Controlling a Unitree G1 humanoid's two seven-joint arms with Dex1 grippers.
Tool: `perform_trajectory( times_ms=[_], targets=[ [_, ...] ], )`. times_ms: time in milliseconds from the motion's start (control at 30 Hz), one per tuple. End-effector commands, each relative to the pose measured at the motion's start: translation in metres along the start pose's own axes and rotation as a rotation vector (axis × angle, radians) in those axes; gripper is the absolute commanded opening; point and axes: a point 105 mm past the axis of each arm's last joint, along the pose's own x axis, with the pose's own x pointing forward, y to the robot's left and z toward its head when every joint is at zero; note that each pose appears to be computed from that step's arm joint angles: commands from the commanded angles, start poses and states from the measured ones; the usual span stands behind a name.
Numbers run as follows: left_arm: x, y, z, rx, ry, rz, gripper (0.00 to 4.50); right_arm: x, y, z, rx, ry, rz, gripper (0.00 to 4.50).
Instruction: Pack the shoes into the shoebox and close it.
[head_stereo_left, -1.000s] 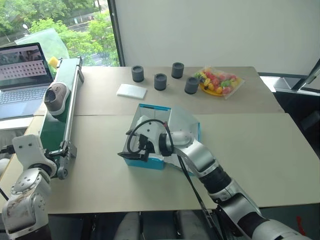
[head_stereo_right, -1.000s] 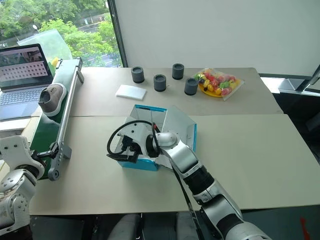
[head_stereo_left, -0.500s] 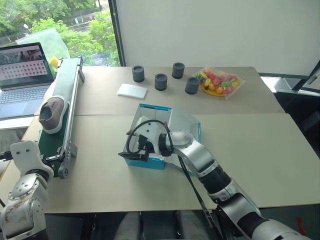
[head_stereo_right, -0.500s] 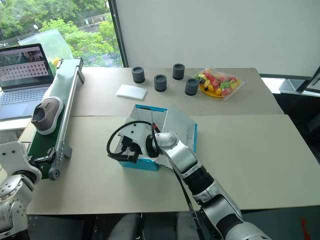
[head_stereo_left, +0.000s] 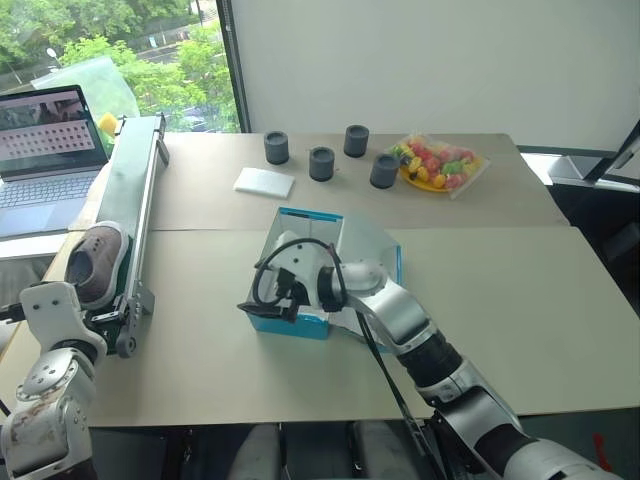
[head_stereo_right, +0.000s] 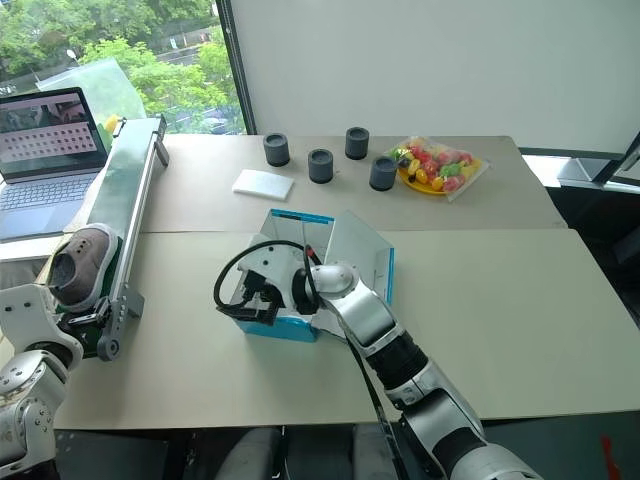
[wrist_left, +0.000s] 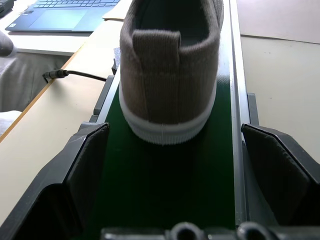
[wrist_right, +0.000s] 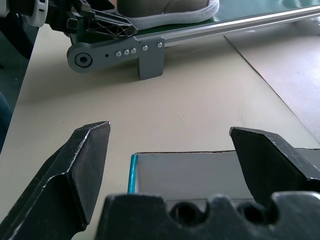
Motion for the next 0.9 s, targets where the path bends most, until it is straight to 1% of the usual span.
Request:
perform_trajectory(
  times_ms=[33, 133, 200, 233, 333, 500, 567, 633, 667, 700, 767, 833, 867, 900],
  targets=[
    [-0.001, 0.009, 0.007, -0.001, -0.022, 0.035, 4.50, -0.003, -0.003, 0.018, -0.029, -0.055, -0.016, 4.49],
    [0.000, 0.010, 0.005, -0.028, -0.016, 0.035, 3.69, -0.005, -0.008, 0.018, -0.021, -0.058, -0.036, 4.50],
    [0.000, 0.010, 0.006, -0.046, -0.017, 0.032, 2.93, -0.006, -0.012, 0.019, -0.020, -0.061, -0.047, 4.50],
    [0.000, 0.010, 0.007, -0.057, -0.021, 0.034, 2.64, -0.007, -0.013, 0.020, -0.018, -0.064, -0.052, 4.50],
    [0.002, 0.011, 0.012, -0.073, -0.031, 0.037, 2.33, -0.007, -0.015, 0.022, -0.016, -0.072, -0.058, 4.50],
    [0.003, 0.007, 0.024, -0.084, -0.080, 0.029, 2.17, -0.007, -0.018, 0.024, -0.016, -0.077, -0.067, 4.50],
    [0.002, 0.003, 0.042, -0.083, -0.169, 0.032, 2.17, -0.007, -0.020, 0.026, -0.009, -0.083, -0.075, 4.50],
    [-0.004, -0.004, 0.066, -0.069, -0.296, 0.036, 2.17, -0.007, -0.024, 0.028, 0.012, -0.096, -0.097, 4.50],
    [-0.009, -0.014, 0.081, -0.039, -0.375, 0.017, 2.17, -0.007, -0.031, 0.029, 0.049, -0.104, -0.129, 4.50],
    [-0.014, -0.028, 0.093, -0.016, -0.439, -0.011, 2.17, -0.008, -0.040, 0.031, 0.125, -0.123, -0.168, 4.50],
    [-0.020, -0.050, 0.105, 0.006, -0.506, -0.058, 2.17, -0.007, -0.053, 0.033, 0.283, -0.147, -0.214, 4.50],
    [-0.022, -0.066, 0.107, 0.007, -0.522, -0.105, 2.17, -0.006, -0.059, 0.034, 0.377, -0.160, -0.232, 4.50],
    [-0.025, -0.089, 0.105, 0.017, -0.521, -0.193, 2.17, -0.005, -0.065, 0.035, 0.512, -0.183, -0.240, 4.50],
    [-0.028, -0.106, 0.103, 0.024, -0.519, -0.256, 2.17, -0.003, -0.067, 0.036, 0.611, -0.196, -0.235, 4.50]
  ],
)
